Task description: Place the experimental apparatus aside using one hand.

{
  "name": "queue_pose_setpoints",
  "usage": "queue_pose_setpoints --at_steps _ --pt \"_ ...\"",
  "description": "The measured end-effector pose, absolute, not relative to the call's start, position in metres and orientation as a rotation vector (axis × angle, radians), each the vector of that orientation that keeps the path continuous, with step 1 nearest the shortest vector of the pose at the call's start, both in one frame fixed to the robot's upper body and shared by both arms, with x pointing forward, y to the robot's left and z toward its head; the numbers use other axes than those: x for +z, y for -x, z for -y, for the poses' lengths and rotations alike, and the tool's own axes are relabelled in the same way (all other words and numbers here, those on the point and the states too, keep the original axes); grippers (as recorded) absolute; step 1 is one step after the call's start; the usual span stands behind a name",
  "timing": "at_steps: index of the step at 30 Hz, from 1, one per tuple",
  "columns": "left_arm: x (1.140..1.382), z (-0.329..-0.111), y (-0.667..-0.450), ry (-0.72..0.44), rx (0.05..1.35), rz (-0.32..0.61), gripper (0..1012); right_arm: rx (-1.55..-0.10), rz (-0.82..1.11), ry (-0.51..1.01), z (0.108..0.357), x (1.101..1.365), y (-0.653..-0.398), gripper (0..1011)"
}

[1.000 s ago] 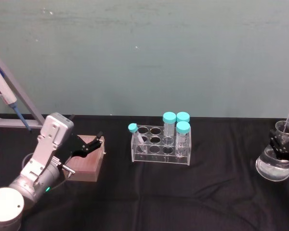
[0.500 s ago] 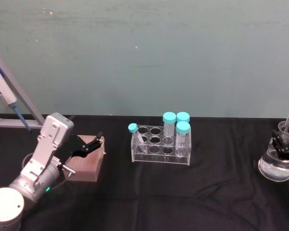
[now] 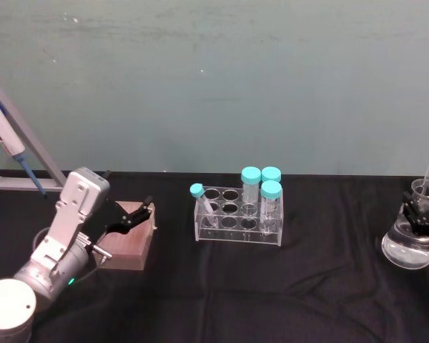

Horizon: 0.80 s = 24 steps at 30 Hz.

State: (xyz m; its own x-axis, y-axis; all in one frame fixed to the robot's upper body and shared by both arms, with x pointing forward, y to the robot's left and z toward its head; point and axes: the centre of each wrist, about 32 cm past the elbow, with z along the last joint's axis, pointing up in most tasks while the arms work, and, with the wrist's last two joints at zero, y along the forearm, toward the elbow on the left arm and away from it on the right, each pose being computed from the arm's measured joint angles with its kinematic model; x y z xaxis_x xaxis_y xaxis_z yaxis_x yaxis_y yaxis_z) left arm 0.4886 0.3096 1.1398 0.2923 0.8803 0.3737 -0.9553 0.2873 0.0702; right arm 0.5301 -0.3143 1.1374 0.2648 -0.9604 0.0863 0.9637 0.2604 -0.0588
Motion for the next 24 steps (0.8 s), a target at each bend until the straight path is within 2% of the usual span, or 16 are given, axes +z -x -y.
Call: queue_pose_setpoints --at_steps 24 --pt "1.1398 -0.3097 -0.4886 -0.305 1.248 0.285 1000 -1.299 0.028 0.109 0.3142 1.1371 -0.5304 450"
